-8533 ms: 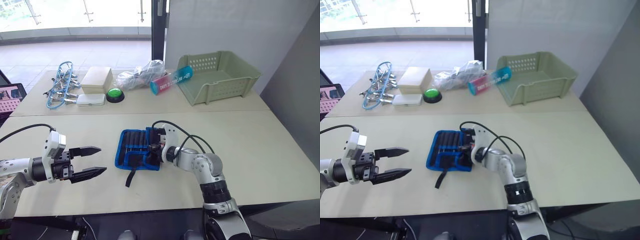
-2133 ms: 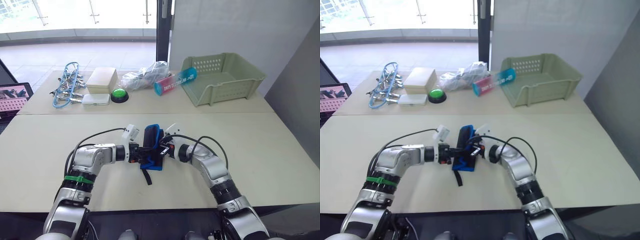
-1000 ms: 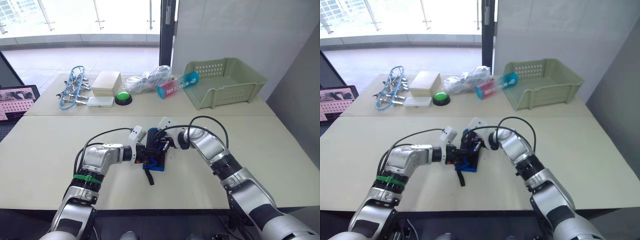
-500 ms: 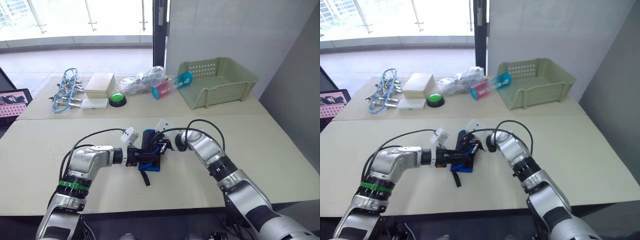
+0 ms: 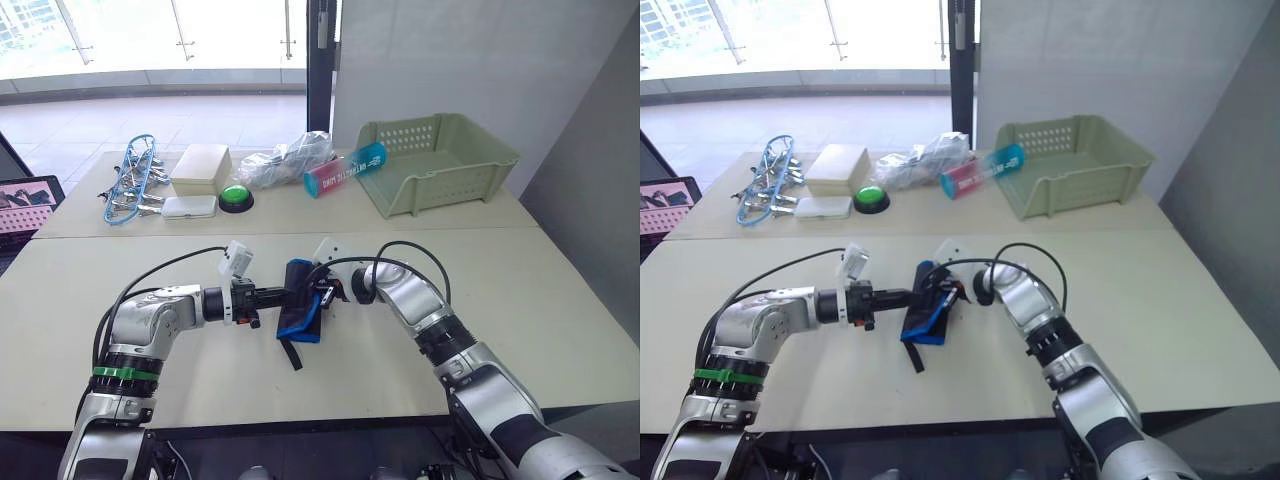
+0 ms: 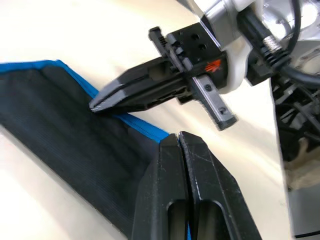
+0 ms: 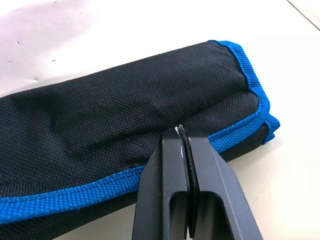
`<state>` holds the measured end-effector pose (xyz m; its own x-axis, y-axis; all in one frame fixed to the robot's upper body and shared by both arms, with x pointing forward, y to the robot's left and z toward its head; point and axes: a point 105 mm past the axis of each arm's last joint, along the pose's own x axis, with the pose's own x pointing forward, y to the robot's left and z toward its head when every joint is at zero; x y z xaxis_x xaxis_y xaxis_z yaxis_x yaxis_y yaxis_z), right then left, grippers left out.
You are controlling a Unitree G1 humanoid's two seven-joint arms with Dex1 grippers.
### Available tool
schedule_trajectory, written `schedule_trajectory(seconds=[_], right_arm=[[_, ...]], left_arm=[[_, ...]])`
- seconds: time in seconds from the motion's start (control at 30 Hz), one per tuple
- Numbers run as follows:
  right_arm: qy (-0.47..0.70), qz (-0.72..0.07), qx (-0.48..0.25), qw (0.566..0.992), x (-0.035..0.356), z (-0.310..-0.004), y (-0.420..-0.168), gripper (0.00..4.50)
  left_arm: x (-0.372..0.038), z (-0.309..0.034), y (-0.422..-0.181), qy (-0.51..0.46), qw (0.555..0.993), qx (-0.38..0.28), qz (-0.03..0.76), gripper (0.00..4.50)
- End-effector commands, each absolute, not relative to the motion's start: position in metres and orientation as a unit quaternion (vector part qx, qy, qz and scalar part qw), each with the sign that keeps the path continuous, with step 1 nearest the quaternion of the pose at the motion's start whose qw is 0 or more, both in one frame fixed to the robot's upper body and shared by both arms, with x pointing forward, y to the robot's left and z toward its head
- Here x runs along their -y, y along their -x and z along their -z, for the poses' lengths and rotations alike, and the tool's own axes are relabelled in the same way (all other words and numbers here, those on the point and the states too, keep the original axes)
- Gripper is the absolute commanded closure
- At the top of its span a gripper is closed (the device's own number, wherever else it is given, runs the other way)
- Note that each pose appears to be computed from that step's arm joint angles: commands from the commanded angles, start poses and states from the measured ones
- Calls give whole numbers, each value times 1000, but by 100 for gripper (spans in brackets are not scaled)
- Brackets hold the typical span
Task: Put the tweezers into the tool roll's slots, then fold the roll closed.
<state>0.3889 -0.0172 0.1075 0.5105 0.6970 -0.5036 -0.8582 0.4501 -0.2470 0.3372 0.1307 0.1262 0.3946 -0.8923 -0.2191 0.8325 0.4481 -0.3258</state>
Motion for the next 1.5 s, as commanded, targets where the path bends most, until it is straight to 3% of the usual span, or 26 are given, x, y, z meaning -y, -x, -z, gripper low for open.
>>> schedule_trajectory(seconds=[0.03, 0.17, 0.33, 0.47, 0.57, 0.73, 0.97, 1.5], right_arm=[[248, -450, -246, 822, 34, -65, -380, 450], [247, -450, -246, 823, 34, -64, -379, 450], [242, -453, -235, 825, 30, -69, -378, 450], [221, -477, -143, 839, 18, -98, -382, 450], [171, -528, -89, 827, 7, -114, -369, 450], [164, -547, -130, 810, 7, -91, -356, 450], [173, -483, -203, 834, 13, -60, -374, 450], [197, -421, -197, 863, 1, -82, -419, 450]], left_arm=[[-117, -123, -338, 48, 824, -164, 541, 447], [-105, -104, -338, 15, 818, -165, 551, 447], [-113, -66, -331, -12, 812, -216, 542, 447], [-121, -52, -329, -25, 813, -235, 532, 447], [-119, -54, -328, -14, 809, -236, 539, 447], [-119, -54, -327, -21, 805, -236, 544, 447], [-119, -55, -324, -29, 804, -233, 547, 447], [-122, -56, -319, -37, 807, -229, 543, 447]])
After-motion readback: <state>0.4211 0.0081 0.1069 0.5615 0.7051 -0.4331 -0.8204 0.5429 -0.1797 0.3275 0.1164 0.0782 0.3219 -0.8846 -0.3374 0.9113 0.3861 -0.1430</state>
